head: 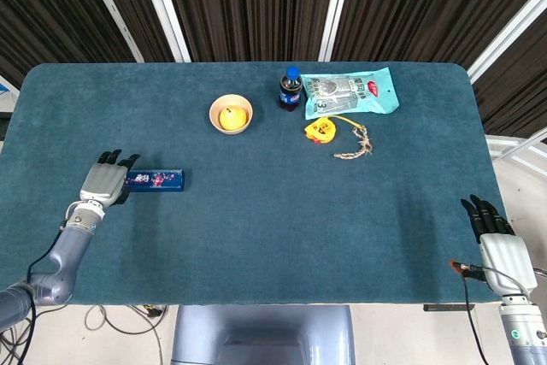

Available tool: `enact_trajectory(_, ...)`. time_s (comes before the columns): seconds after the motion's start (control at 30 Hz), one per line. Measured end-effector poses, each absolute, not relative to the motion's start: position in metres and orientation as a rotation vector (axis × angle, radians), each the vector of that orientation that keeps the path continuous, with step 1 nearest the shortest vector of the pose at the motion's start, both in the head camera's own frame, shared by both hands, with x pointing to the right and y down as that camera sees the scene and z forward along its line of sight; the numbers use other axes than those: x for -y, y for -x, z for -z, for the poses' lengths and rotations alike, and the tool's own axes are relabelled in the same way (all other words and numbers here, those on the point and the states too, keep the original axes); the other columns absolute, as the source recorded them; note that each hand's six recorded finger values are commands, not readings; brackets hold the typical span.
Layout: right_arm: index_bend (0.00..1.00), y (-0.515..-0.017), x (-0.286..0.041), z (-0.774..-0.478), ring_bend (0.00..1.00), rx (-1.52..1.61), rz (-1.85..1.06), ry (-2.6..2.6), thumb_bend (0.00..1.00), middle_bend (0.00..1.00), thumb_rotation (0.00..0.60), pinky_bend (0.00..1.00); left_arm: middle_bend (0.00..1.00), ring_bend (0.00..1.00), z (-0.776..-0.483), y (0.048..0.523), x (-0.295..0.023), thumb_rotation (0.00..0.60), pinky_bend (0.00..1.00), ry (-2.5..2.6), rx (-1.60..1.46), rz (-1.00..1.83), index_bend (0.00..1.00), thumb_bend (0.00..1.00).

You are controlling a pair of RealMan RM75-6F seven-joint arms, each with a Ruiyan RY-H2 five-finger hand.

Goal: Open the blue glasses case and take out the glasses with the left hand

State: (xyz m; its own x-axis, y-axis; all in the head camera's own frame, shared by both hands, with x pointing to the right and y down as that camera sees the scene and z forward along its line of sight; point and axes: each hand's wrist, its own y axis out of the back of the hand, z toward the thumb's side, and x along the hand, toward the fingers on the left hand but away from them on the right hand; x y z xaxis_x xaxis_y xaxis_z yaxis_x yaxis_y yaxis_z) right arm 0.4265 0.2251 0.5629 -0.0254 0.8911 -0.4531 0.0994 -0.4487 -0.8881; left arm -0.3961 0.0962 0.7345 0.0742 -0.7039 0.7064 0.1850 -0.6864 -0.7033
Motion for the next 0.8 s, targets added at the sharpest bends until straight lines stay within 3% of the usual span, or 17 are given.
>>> enact_trajectory(0.47, 0.0, -0.427, -0.225, -0.563, 0.0, 1.059, -1.544, 1.6, 0.18, 0.0, 0.6, 0.2, 0.33, 0.01, -0.739, 0.397, -0.085, 0.6, 0.09, 1.661, -0.54, 1.702, 0.11, 0.53)
enact_trajectory(0.8, 0.0, -0.428, -0.225, -0.562, 0.0, 1.058, -1.546, 1.595, 0.18, 0.0, 0.6, 0.2, 0.32, 0.01, -0.751, 0.385, -0.077, 0.6, 0.09, 1.696, -0.541, 1.72, 0.1, 0.62)
